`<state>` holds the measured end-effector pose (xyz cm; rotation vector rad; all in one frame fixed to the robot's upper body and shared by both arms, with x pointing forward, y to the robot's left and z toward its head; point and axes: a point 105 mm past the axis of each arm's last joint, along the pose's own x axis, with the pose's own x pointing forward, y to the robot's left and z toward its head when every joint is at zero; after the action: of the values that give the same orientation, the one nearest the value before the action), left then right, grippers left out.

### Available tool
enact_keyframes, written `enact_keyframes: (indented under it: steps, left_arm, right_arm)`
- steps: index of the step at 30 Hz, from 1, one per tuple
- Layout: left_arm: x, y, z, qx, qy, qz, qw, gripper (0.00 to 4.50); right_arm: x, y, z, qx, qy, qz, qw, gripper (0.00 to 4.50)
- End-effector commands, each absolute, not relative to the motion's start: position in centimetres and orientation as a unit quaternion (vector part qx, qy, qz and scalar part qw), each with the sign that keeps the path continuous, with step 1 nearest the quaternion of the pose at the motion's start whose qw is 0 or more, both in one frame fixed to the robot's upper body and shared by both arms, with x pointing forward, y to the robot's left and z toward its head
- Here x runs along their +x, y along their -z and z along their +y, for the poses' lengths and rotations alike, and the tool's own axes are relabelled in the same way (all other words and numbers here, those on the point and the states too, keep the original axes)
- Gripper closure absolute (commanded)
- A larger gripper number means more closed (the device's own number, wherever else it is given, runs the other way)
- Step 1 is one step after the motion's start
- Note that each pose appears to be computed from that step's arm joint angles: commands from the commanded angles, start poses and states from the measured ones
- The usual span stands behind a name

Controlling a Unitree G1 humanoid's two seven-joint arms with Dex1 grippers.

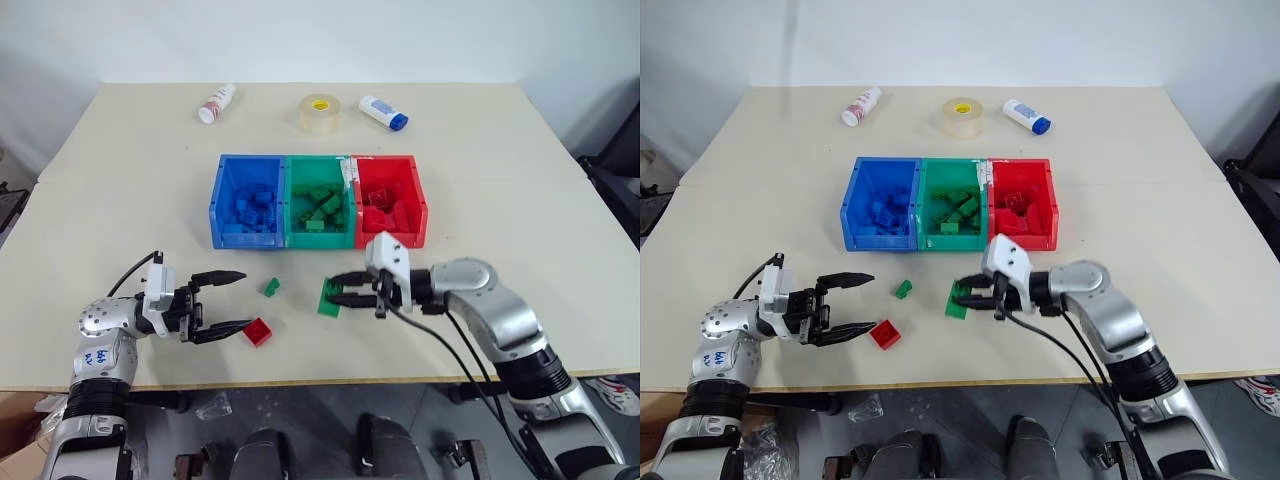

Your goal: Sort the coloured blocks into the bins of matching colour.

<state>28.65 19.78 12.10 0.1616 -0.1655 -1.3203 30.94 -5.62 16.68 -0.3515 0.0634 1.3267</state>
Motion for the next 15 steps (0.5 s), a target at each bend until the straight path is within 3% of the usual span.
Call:
enact_keyframes:
  steps: [1,9,15]
  left_arm:
    - [28.9,-12.8,19.7,0.08,0.61,-0.092,0.783,0.0]
    - [29.3,-12.9,19.7,0.081,0.61,-0.093,0.783,0.0]
    - [29.3,-13.1,19.7,0.084,0.61,-0.097,0.782,0.0]
  right_arm:
    - [31.6,-19.2,-5.3,-0.161,-0.6,-0.016,0.784,3.46]
    - [38.4,-23.4,-3.5,-0.175,-0.513,-0.094,0.835,3.46]
    - [39.9,-23.9,-2.3,-0.18,-0.505,-0.11,0.837,1.41]
